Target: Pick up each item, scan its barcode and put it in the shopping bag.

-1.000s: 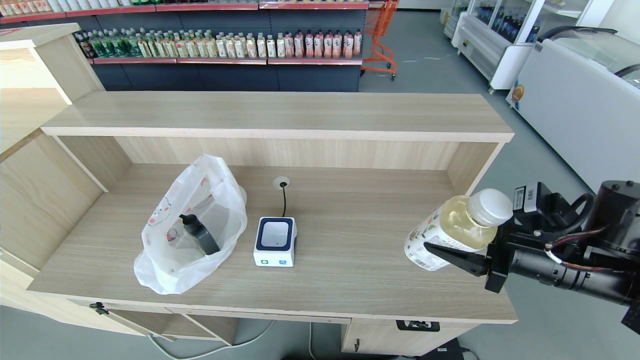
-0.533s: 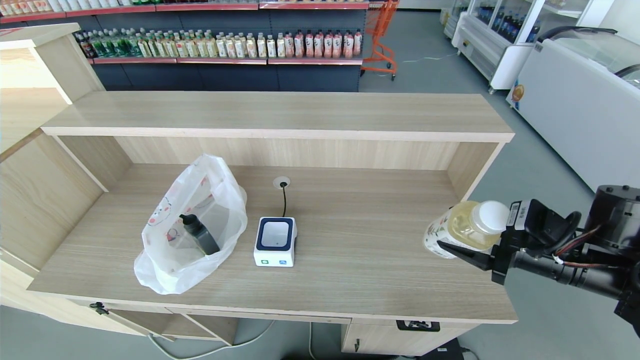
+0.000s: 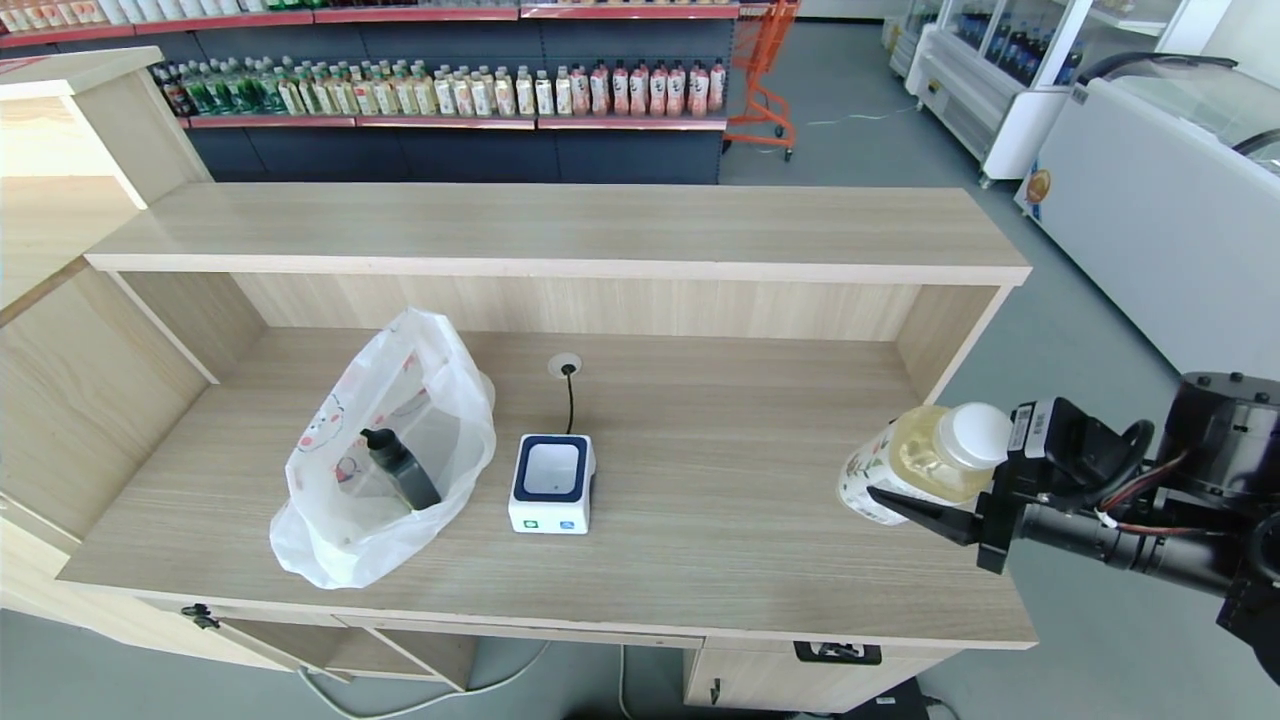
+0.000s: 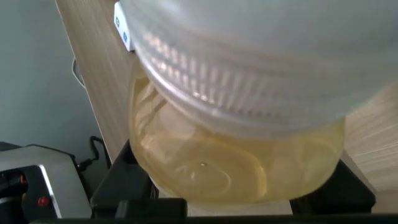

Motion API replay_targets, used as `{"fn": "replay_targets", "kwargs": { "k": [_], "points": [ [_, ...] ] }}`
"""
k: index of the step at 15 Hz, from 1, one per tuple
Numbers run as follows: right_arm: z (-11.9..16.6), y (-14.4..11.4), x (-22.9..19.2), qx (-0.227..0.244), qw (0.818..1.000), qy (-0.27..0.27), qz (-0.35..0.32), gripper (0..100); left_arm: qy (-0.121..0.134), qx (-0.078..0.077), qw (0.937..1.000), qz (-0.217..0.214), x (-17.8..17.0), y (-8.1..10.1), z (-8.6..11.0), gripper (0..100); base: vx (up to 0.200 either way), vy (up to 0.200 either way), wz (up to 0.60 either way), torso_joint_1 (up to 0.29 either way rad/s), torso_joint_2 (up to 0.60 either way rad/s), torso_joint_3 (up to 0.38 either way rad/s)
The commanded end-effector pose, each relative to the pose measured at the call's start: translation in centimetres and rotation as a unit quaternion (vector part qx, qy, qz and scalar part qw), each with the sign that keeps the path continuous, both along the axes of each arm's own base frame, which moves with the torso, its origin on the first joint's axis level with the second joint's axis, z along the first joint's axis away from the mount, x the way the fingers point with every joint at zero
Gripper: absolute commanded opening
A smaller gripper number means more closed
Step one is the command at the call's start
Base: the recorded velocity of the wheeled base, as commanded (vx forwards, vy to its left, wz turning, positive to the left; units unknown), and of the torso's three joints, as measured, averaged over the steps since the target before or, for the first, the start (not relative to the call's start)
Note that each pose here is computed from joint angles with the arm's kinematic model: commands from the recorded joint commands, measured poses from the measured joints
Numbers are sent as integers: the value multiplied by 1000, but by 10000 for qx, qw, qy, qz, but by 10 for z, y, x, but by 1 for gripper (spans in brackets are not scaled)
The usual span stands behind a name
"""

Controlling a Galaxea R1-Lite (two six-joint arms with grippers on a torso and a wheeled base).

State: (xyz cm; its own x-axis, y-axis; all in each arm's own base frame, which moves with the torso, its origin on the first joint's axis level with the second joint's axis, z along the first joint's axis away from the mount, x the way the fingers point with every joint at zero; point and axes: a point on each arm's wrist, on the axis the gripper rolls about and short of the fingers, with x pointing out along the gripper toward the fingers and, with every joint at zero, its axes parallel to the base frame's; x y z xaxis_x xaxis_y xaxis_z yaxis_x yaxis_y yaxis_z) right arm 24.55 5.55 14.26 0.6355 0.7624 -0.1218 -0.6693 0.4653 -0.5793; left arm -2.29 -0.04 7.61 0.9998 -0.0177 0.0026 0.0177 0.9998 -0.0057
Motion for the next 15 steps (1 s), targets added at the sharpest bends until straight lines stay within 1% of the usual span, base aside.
{"fn": "replay_targets", "kwargs": {
  "k": [1, 5, 9, 13, 15],
  "points": [
    [-2, 2, 2, 24, 10000, 86, 33, 0, -3, -2, 10000, -4, 0, 0, 0, 100, 0, 200, 0, -2, 2, 2],
    [-1, 6, 13, 252, 9996, 141, 45, 0, -3, -2, 10000, -4, 0, 0, 0, 100, 0, 200, 0, 6, 4, 2],
    [-9, 9, 34, 431, 9989, 185, 17, 0, -3, 13, 10000, -4, 0, 0, 0, 100, 0, 200, 0, 0, 4, 1],
    [-12, 15, 61, 513, 9986, 121, 30, 0, -3, 13, 10000, -4, 0, 0, 0, 100, 0, 200, 0, 2, 1, 5],
    [-11, 22, 77, 581, 9982, 72, 107, 0, -3, 6, 10000, -4, 0, 0, 0, 100, 0, 200, 0, 5, 2, 2]
  ]
}}
